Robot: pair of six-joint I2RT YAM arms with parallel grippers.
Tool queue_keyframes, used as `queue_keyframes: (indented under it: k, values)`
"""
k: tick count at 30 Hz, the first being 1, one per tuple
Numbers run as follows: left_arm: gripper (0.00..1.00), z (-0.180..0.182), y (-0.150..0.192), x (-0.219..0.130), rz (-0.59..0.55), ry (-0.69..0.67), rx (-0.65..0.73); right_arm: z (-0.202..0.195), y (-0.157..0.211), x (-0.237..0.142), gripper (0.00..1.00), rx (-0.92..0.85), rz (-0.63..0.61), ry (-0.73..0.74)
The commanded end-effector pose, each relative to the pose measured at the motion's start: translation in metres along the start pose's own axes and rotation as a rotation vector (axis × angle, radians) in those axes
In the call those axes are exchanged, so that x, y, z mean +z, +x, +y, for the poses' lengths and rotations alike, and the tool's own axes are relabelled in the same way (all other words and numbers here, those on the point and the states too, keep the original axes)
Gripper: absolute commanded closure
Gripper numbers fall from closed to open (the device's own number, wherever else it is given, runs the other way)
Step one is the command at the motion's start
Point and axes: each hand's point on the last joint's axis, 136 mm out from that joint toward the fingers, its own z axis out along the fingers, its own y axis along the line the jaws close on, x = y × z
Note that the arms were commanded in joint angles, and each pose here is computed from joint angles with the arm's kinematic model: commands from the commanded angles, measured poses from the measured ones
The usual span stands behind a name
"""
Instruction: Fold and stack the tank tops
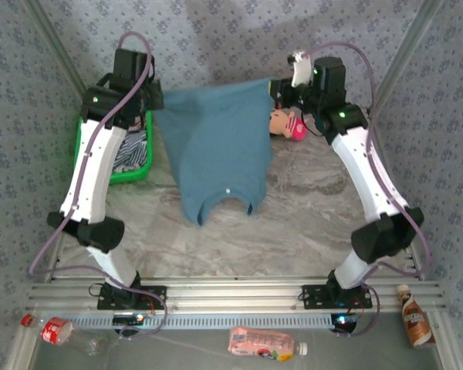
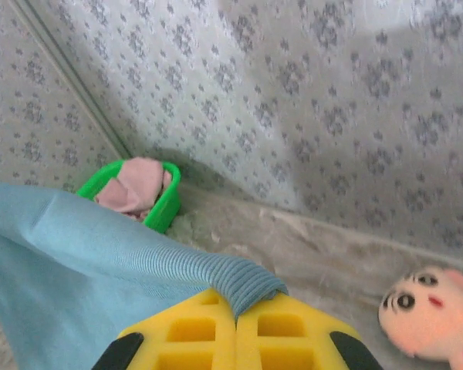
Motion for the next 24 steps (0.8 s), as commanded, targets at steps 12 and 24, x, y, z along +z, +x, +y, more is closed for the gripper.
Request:
queue_keyframes:
  k: [12, 24]
  values:
    - [1.0, 0.012, -0.023, -0.013, -0.03, 0.048, 0.023, 0.007, -0.005, 0.01, 1.0, 0.013, 0.02, -0.06]
    - [1.0, 0.027, 0.338, -0.009, 0.658, 0.0, -0.129, -0.006, 0.336, -0.098, 1.0, 0.308, 0.782, 0.119]
